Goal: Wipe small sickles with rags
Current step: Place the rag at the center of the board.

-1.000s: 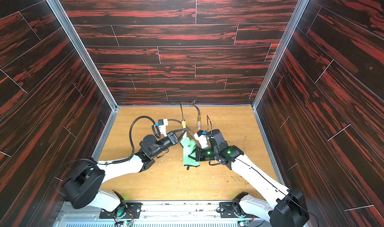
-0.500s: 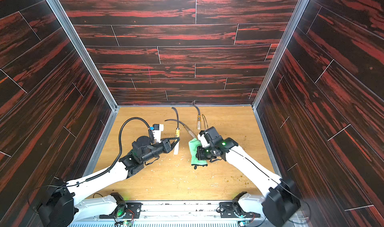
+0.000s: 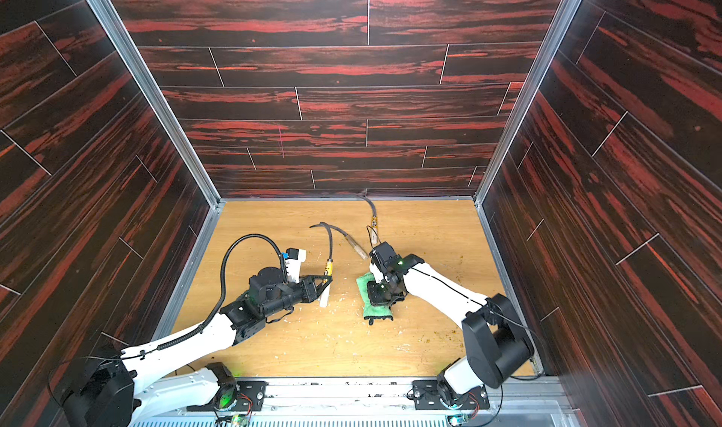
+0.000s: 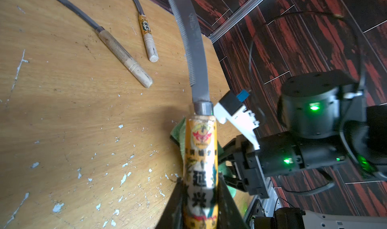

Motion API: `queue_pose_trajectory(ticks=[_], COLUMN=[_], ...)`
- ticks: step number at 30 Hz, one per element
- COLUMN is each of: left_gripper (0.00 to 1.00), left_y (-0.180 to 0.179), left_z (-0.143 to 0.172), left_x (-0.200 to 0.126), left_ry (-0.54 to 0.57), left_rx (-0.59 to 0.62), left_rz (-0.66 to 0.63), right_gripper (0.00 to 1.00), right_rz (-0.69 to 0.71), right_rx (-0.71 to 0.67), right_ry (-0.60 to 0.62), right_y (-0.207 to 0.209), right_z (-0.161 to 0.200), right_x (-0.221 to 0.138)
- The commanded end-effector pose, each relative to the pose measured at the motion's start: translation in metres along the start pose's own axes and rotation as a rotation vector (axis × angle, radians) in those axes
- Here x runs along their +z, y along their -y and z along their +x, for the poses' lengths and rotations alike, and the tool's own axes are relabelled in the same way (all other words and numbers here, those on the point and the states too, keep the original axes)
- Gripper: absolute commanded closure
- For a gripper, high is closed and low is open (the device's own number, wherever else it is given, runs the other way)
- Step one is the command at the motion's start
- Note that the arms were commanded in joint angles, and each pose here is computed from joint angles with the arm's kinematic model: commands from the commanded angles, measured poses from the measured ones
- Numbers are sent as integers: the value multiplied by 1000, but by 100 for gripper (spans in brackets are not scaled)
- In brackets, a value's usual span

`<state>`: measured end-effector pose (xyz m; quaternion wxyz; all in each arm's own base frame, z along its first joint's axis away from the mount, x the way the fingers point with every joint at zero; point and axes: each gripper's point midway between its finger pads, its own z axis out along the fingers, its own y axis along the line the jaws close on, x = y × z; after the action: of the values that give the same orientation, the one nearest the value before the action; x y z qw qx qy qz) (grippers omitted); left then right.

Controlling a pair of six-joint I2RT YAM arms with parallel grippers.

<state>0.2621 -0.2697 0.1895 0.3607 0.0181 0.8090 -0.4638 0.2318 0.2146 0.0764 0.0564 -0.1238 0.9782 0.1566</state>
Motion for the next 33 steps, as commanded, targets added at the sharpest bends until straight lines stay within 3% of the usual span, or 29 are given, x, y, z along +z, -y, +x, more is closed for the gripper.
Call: queue_pose_trajectory(ticks=[1, 11, 19, 28, 33], left_gripper=[100, 100, 100, 100, 100], left_y=[6, 4, 7, 6, 7], left_z=[-6, -5, -7, -5, -6], left_x=[-4, -3, 2, 9, 12], left_ry=[22, 27, 29, 23, 26], left_rx=[29, 23, 20, 3, -8], left_rz=[21, 24, 38, 52, 66], right_gripper=[69, 34, 28, 24, 8], right_rz=[-4, -30, -28, 97, 62], right_rx=[-19, -36, -42, -45, -52], right_ry=[-4, 0, 12, 84, 87], right_y=[-4, -11, -13, -1, -6], right_z=[-8, -11, -10, -7, -4], right_x=[5, -3, -18, -41, -39])
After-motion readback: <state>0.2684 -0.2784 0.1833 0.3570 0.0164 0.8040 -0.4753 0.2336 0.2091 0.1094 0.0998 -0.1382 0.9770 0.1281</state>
